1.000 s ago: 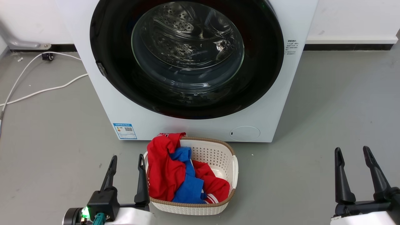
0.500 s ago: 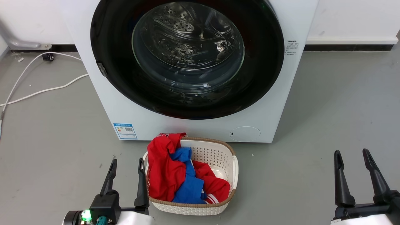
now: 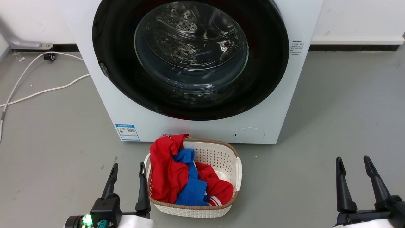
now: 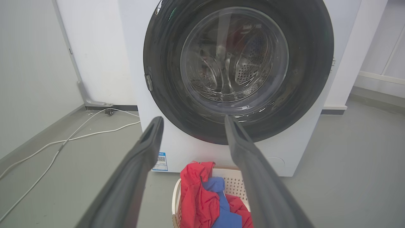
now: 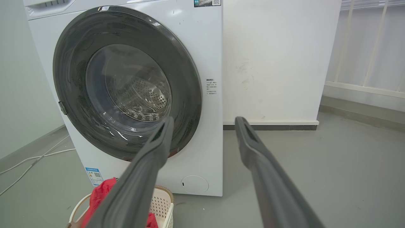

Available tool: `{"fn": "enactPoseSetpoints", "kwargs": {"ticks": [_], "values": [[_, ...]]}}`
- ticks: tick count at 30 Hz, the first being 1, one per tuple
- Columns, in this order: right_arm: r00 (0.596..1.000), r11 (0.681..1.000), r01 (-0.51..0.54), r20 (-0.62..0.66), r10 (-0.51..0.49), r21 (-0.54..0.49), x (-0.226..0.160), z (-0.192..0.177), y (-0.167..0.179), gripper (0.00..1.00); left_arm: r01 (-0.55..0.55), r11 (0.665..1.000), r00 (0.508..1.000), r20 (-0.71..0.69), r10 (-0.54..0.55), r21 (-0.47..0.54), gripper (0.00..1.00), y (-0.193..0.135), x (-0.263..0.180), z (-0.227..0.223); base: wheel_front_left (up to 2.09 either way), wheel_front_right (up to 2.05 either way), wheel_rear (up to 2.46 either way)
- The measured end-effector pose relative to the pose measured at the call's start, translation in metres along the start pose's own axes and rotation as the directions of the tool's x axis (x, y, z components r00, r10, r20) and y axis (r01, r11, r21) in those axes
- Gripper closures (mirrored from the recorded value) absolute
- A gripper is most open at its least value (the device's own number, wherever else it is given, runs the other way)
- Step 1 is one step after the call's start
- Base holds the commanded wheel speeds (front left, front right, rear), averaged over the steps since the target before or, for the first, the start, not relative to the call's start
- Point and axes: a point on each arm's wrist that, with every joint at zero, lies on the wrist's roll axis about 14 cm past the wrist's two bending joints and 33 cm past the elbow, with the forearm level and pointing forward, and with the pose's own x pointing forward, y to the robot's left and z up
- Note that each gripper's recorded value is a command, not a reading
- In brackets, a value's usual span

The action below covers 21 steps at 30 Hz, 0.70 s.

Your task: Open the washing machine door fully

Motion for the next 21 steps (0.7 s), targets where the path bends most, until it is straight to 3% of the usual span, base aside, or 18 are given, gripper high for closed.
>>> {"fn": "enactPoseSetpoints", "kwargs": {"ticks": [13, 14, 15, 21], "values": [[1.0, 1.0, -0.005, -0.004, 0.005, -0.002, -0.0001, -0.0012, 0.0017, 0.0, -0.009, 1.0, 1.0, -0.003, 0.009, 0.004, 0.0, 0.0006, -0.0004, -0.0008, 0.0, 0.0, 0.0], [1.0, 1.0, -0.006, -0.004, 0.006, -0.002, -0.0001, -0.0011, 0.002, 0.36, -0.009, 1.0, 1.0, -0.003, 0.009, 0.004, 0.0, 0.0004, -0.0005, -0.0008, 0.0, 0.0, 0.0], [1.0, 1.0, -0.008, -0.004, 0.008, -0.005, -0.0001, -0.001, 0.0024, 1.0, -0.009, 1.0, 1.0, -0.003, 0.009, 0.004, 0.0, 0.0004, -0.0005, -0.0008, 0.0, 0.0, 0.0], [0.999, 1.0, -0.027, 0.019, 0.027, -0.003, 0.0017, 0.006, 0.0091, 1.0, -0.01, 1.0, 1.0, -0.002, 0.01, 0.005, 0.0, 0.0008, -0.0005, -0.0006, 0.0, 0.0, 0.0]]}}
